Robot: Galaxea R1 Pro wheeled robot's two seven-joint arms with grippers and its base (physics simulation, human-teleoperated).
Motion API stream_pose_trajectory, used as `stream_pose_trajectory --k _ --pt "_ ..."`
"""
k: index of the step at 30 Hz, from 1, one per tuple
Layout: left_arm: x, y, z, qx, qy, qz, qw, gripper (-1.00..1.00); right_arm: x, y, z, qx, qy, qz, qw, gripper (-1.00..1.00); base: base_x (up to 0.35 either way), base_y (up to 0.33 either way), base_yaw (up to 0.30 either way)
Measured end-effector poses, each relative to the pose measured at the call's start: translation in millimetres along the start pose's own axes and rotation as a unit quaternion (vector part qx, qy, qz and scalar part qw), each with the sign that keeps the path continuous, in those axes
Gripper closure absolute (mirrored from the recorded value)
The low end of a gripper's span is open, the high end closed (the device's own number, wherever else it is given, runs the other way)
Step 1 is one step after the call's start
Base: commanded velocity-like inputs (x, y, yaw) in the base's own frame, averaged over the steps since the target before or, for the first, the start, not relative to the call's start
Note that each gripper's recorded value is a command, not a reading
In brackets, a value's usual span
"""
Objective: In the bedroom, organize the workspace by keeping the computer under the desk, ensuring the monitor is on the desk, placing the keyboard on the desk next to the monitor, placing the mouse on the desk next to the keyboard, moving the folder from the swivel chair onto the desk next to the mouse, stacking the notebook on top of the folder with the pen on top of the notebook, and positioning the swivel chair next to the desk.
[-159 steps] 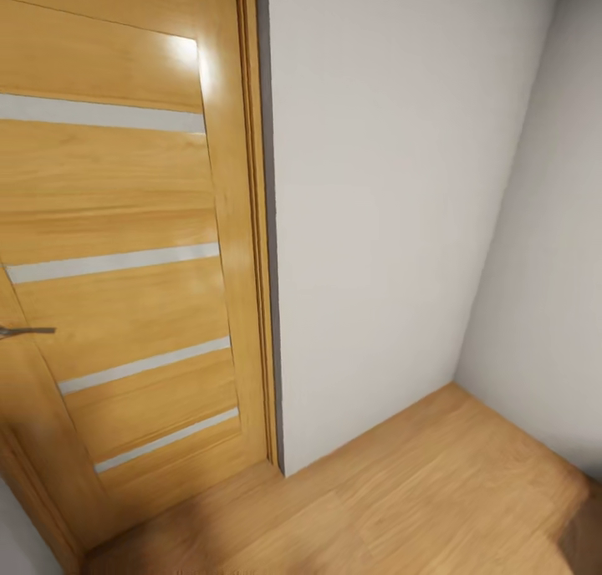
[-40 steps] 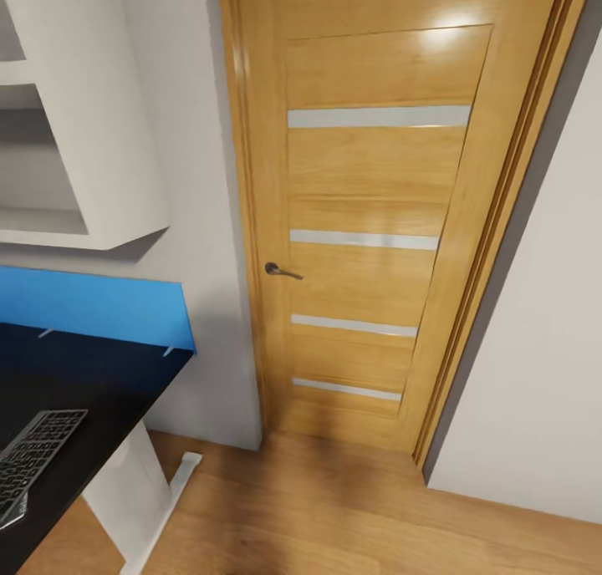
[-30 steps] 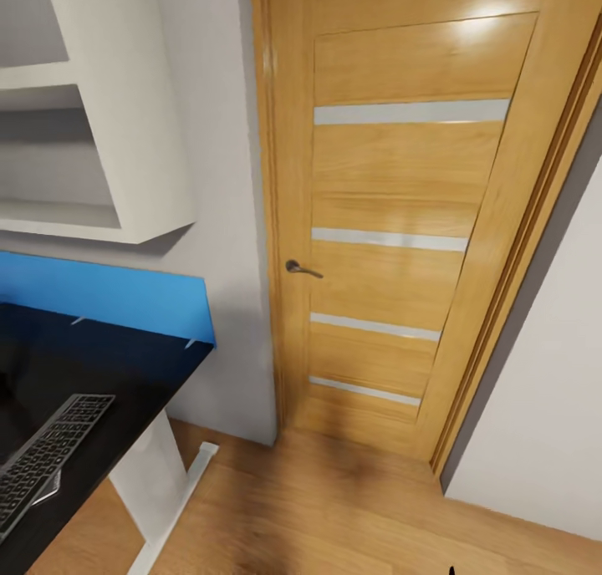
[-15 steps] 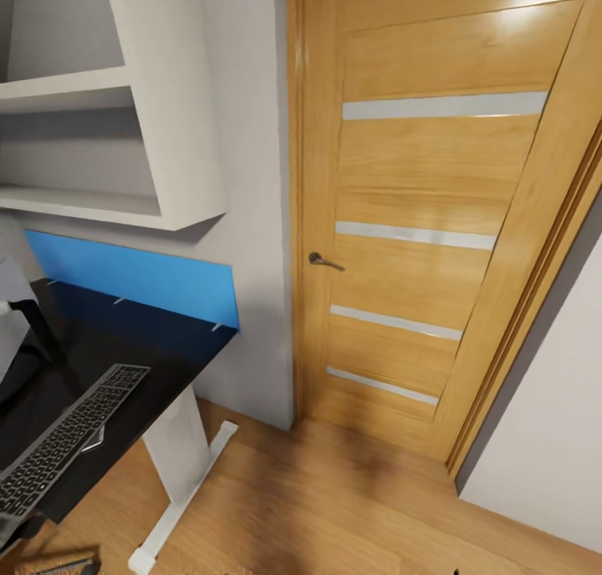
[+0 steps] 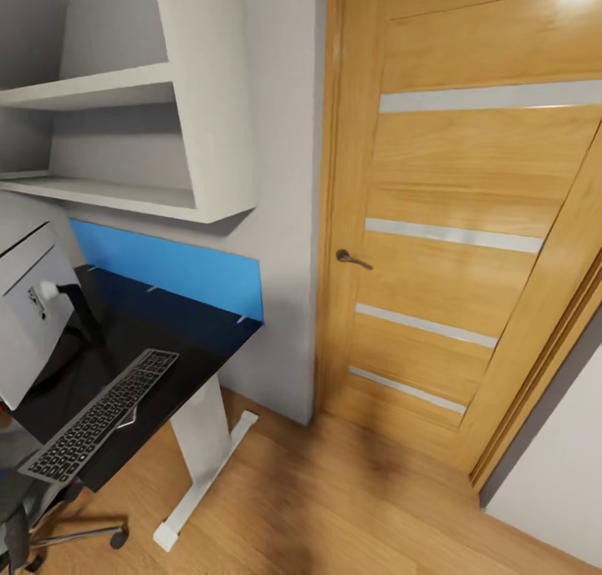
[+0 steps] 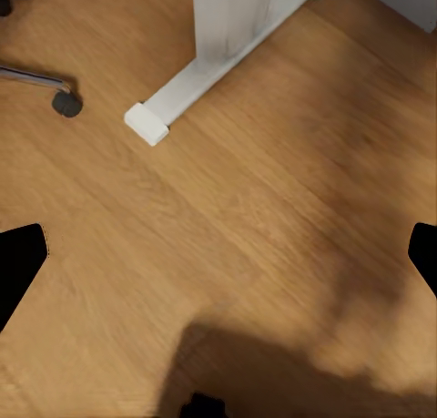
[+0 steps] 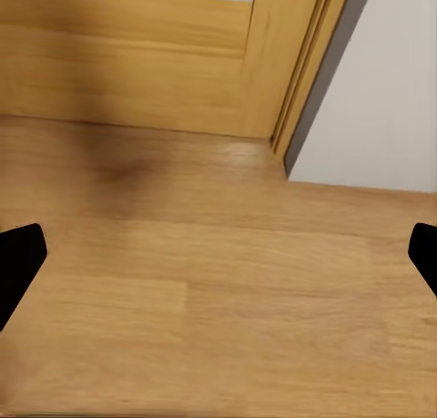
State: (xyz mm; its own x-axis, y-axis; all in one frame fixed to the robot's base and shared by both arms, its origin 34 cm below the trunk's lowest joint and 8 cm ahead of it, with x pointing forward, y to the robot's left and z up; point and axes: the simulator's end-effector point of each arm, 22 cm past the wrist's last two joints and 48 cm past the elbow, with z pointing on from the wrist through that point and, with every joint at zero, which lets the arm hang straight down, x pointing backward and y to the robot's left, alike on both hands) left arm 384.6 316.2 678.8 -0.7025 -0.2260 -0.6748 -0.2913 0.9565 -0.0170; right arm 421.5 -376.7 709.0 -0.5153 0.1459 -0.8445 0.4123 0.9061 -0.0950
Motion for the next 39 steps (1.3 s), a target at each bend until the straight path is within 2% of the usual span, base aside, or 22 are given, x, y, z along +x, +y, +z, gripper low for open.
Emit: stream_pose_trajectory --k 6,11,25,33,39 --pt "-1 1 -0.2 -0.001 -0.006 0.001 1.0000 -1.00 4 0 -1.2 0.000 0.005 -0.002 1.0000 -1.00 0.000 0.000 0.224" --pt "21 3 -4.6 -0.003 0.016 0.000 0.9999 -1.00 6 1 -2.1 0.000 0.007 -0.001 1.0000 -1.00 0.000 0.000 0.267" --pt "27 3 -6.1 -0.004 0.022 -0.003 0.9997 -1.00 6 3 -3.7 0.001 0.005 0.004 1.0000 -1.00 0.000 0.000 0.276" --pt "52 -8 -13.3 0.002 0.048 -0.005 0.9988 -1.00 3 6 -4.3 0.001 -0.002 0.006 1.0000 -1.00 0.000 0.000 0.277" --pt "49 -9 -13.5 0.002 0.039 -0.007 0.9992 -1.00 8 5 -6.9 0.000 0.004 0.003 1.0000 -1.00 0.000 0.000 0.281"
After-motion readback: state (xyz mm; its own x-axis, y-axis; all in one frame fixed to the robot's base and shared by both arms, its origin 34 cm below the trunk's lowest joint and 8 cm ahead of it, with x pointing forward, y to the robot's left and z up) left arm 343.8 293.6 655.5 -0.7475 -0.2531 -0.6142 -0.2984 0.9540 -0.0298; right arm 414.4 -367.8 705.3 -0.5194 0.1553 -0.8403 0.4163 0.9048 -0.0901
